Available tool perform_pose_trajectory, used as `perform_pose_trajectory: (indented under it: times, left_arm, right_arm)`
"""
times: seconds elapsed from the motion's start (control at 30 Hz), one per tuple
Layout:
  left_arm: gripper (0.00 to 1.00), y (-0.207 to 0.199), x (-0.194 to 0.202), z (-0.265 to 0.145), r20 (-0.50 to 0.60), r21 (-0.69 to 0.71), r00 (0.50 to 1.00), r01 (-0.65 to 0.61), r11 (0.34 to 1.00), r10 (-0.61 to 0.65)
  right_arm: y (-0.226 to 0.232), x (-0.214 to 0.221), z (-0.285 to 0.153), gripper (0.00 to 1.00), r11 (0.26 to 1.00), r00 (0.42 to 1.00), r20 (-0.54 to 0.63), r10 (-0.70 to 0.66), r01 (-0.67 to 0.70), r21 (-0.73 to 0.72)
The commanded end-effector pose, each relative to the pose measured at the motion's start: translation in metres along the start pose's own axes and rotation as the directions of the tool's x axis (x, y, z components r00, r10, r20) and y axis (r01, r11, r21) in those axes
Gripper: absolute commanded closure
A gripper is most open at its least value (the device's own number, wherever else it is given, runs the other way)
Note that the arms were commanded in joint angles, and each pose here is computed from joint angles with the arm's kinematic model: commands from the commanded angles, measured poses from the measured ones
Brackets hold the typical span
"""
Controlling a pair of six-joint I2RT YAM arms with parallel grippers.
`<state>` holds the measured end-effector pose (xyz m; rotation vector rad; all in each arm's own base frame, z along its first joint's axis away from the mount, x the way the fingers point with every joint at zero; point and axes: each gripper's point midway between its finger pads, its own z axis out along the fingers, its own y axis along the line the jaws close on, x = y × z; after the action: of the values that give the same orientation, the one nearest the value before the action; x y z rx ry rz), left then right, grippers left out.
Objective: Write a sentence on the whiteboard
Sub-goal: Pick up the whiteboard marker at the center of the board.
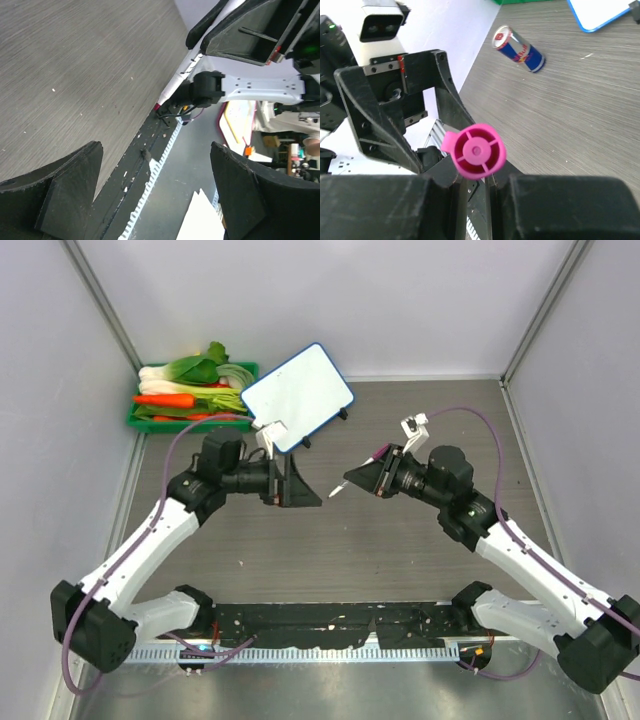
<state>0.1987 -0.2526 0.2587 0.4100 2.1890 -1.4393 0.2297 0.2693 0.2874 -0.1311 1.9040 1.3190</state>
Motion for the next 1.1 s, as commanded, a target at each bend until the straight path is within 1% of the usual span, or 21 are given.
perform_pose_trajectory:
  times: [0.0, 0.03, 0.07, 0.13, 0.17, 0.2, 0.23, 0.3, 0.33, 0.4, 0.47, 0.5, 0.53, 0.63, 0.73, 0.8, 0.83, 0.97, 1.0, 1.07]
  left_arm:
    - [0.11, 0.003, -0.015, 0.017, 0.01, -0.131, 0.998, -0.066, 0.989, 0.068]
    - [0.13, 0.006, -0.016, 0.019, 0.008, -0.154, 0.998, -0.062, 0.986, 0.064]
    - [0.13, 0.008, -0.015, 0.017, 0.015, -0.181, 0.998, -0.05, 0.982, 0.054]
    - [0.09, 0.022, -0.017, 0.009, 0.077, -0.278, 0.996, -0.015, 0.961, 0.038]
    - [0.03, 0.029, -0.015, 0.003, 0.117, -0.313, 0.993, 0.005, 0.95, 0.033]
    - [0.0, 0.03, -0.019, -0.009, 0.203, -0.345, 0.979, 0.054, 0.937, 0.019]
    - [0.0, 0.037, -0.02, -0.017, 0.268, -0.377, 0.963, 0.096, 0.921, 0.01]
    - [0.0, 0.044, -0.019, -0.029, 0.348, -0.401, 0.938, 0.158, 0.903, -0.009]
    - [0.0, 0.055, -0.019, -0.035, 0.392, -0.436, 0.92, 0.208, 0.875, -0.024]
    - [0.0, 0.069, -0.017, -0.042, 0.433, -0.484, 0.901, 0.26, 0.836, -0.03]
    - [0.0, 0.093, -0.022, -0.049, 0.479, -0.563, 0.878, 0.324, 0.76, -0.02]
    - [0.0, 0.101, -0.025, -0.051, 0.486, -0.597, 0.874, 0.347, 0.724, -0.018]
    - [0.0, 0.103, -0.032, -0.05, 0.486, -0.617, 0.874, 0.357, 0.702, -0.017]
    - [0.0, 0.117, -0.045, -0.032, 0.436, -0.676, 0.9, 0.345, 0.652, -0.025]
    - [0.0, 0.132, -0.061, -0.007, 0.377, -0.715, 0.925, 0.316, 0.624, -0.036]
    - [0.0, 0.149, -0.068, 0.01, 0.339, -0.751, 0.939, 0.305, 0.585, -0.054]
    - [0.0, 0.155, -0.073, 0.019, 0.325, -0.76, 0.944, 0.298, 0.577, -0.059]
    - [0.0, 0.183, -0.088, 0.052, 0.287, -0.795, 0.954, 0.286, 0.534, -0.084]
    - [0.0, 0.186, -0.097, 0.059, 0.288, -0.796, 0.954, 0.286, 0.534, -0.082]
    - [0.0, 0.202, -0.102, 0.077, 0.268, -0.811, 0.959, 0.276, 0.516, -0.093]
  right_arm:
    - [-0.012, -0.013, -0.002, 0.99, 0.997, 0.994, 0.104, 0.04, -0.046, 0.056]
    - [-0.014, -0.014, -0.002, 0.98, 0.997, 0.993, 0.11, 0.038, -0.045, 0.063]
    - [-0.017, -0.015, -0.003, 0.98, 0.997, 0.993, 0.117, 0.03, -0.039, 0.073]
    - [-0.021, -0.017, -0.003, 0.98, 0.996, 0.993, 0.121, 0.011, -0.023, 0.092]
    - [-0.026, -0.018, -0.003, 0.99, 0.993, 0.993, 0.121, -0.006, -0.008, 0.114]
    - [-0.029, -0.019, -0.003, 0.99, 0.992, 0.992, 0.121, -0.015, 0.0, 0.125]
    - [-0.031, -0.02, -0.002, 0.99, 0.991, 0.993, 0.119, -0.025, 0.01, 0.131]
    - [-0.035, -0.025, -0.001, 0.98, 0.989, 0.992, 0.118, -0.037, 0.02, 0.144]
    - [-0.04, -0.028, -0.001, 0.99, 0.987, 0.992, 0.117, -0.047, 0.028, 0.158]
    - [-0.049, -0.032, -0.001, 0.99, 0.98, 0.993, 0.108, -0.048, 0.026, 0.196]
    - [-0.057, -0.038, -0.004, 0.99, 0.977, 0.993, 0.109, -0.039, 0.016, 0.21]
    - [-0.062, -0.04, -0.006, 0.98, 0.975, 0.993, 0.115, -0.035, 0.008, 0.223]
    - [-0.069, -0.041, -0.008, 0.99, 0.973, 0.993, 0.118, -0.022, -0.006, 0.233]
    - [-0.086, -0.046, -0.015, 0.98, 0.965, 0.991, 0.136, -0.004, -0.032, 0.261]
    - [-0.104, -0.048, -0.018, 0.99, 0.959, 0.989, 0.145, 0.02, -0.06, 0.277]
    - [-0.111, -0.049, -0.019, 0.99, 0.956, 0.989, 0.145, 0.033, -0.074, 0.283]
    - [-0.114, -0.049, -0.019, 0.99, 0.955, 0.989, 0.143, 0.035, -0.075, 0.286]
    - [-0.126, -0.045, -0.021, 0.99, 0.949, 0.989, 0.135, 0.053, -0.092, 0.302]
    - [-0.129, -0.044, -0.021, 0.99, 0.947, 0.99, 0.13, 0.059, -0.097, 0.307]
    - [-0.136, -0.042, -0.021, 0.99, 0.943, 0.99, 0.121, 0.069, -0.104, 0.315]
